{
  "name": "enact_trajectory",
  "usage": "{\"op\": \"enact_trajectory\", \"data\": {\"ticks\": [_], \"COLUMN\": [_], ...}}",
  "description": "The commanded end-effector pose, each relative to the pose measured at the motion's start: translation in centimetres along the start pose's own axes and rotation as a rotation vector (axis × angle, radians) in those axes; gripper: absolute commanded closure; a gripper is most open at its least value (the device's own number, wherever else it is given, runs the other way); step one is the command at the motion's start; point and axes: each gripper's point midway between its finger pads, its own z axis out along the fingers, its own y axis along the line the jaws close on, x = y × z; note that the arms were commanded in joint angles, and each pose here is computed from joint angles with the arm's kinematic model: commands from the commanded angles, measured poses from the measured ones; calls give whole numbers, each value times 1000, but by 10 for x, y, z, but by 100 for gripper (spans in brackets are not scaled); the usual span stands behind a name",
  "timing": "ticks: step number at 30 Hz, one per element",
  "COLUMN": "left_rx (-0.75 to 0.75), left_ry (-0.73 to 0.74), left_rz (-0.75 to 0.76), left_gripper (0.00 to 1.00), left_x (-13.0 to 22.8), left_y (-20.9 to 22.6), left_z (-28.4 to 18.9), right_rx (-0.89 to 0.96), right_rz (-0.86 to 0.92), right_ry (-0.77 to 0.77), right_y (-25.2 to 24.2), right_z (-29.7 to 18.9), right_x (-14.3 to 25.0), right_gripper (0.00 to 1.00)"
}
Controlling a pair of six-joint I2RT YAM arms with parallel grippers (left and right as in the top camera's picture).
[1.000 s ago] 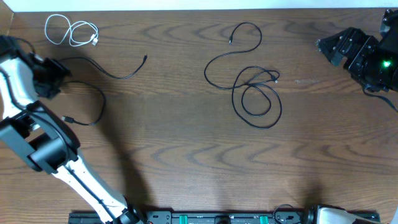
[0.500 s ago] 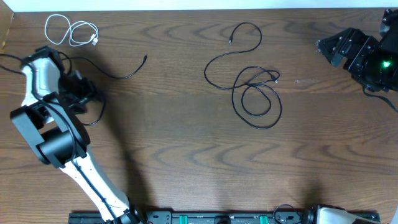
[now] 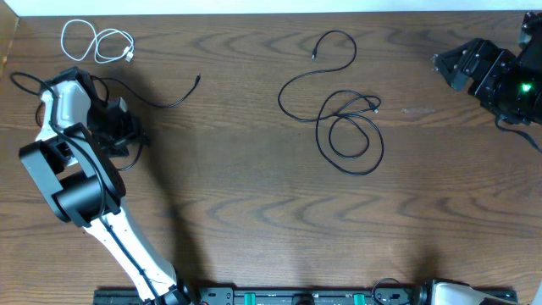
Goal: Untangle cables
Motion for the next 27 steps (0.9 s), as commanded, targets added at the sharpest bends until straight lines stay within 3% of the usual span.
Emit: {"op": "enact_trajectory", "data": {"ticks": [1,3,6,8,10,12,14,21,25,27], "left_rx": [1,1,-1,-2,-4,-8,-11,-24,-2,98], "left_ry": [59,60,57,54,51,50,48,26,10,-3], "left_rz": [68,78,85,87,93,102,97,46,-112,-189], "left_gripper": [35,36,57,62,76,81,92,93,92,93], "left_x": [17,18,18,17,16,15,14,8,6,5], "left_y": [3,3,1,-1,-5,-9,-15,-43,-52,-67], "left_z": [21,26,30,31,31,32,32,21,6,-6], "right_rx": [10,10,10,10,10,10,10,10,10,10], "right_rz": [-23,-25,-25,-25,-25,-25,-25,-24,-24,-24], "right_ry": [1,0,0,0,0,0,0,1,1,1], "right_y": [-2,-2,-2,-2,-2,-2,-2,-2,-2,-2], "right_z": [2,2,2,2,2,2,2,2,2,2], "right_x": [-1,-1,-1,-1,-1,-1,-1,-1,-1,-1], "right_gripper": [10,10,9,9,9,9,9,9,9,9]}}
